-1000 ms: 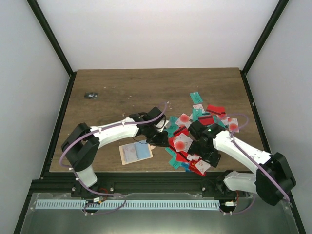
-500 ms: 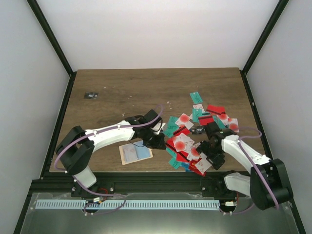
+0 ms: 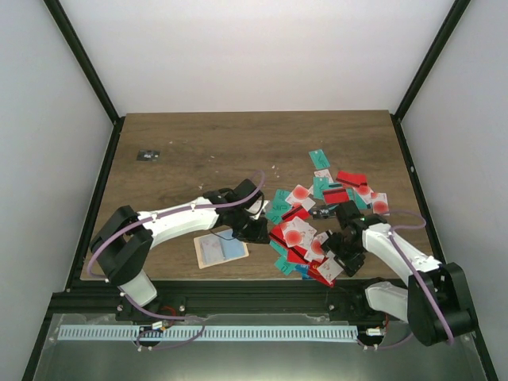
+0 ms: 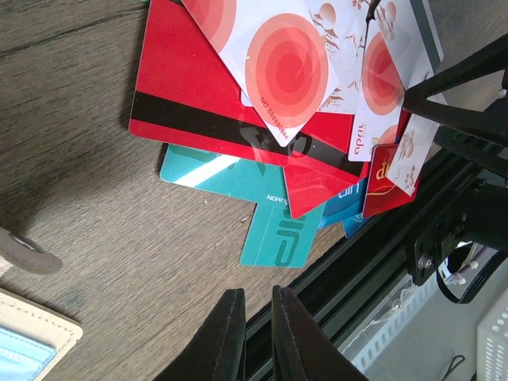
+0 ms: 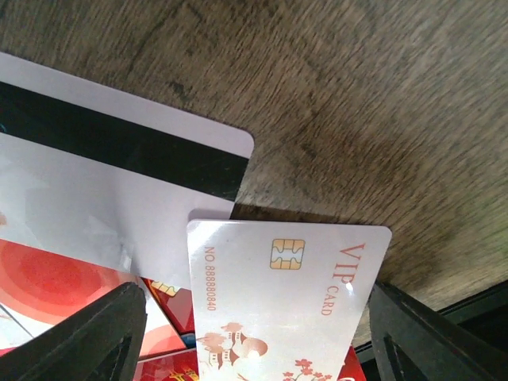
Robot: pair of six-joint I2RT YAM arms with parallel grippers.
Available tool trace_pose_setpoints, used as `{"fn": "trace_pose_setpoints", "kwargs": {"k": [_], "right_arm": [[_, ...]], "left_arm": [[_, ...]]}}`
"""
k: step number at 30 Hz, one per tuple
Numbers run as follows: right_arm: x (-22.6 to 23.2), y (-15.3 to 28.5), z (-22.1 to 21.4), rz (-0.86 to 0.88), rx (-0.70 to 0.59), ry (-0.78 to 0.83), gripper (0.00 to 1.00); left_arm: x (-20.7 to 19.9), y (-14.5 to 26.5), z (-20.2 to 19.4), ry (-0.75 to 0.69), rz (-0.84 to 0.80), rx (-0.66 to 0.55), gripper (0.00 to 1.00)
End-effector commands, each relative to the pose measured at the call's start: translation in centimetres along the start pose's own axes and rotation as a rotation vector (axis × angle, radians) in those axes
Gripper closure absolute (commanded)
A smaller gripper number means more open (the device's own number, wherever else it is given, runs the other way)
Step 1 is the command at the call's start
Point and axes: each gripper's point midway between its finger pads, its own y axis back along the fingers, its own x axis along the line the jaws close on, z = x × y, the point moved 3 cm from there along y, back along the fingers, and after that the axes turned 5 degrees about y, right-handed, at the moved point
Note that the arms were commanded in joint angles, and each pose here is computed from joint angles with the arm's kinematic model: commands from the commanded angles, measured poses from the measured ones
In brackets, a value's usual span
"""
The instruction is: Put the credit cards into the card holder
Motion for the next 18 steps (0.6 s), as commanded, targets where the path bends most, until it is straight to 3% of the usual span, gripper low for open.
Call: {"fn": "trace_pose_setpoints", "kwargs": {"k": [1, 18], "right_arm": [[-0.2, -1.4, -0.7, 0.028, 0.051, -0.011, 0.22], [-1.1, -1.1, -3.6, -0.013, 0.175, -0.058, 0.14]], "left_arm": [[-0.2, 0.3, -0.2, -0.017, -0.01, -0.016, 0.88], [-0.2, -0.7, -0.1, -0.012, -0.037, -0.007, 0.88]]}}
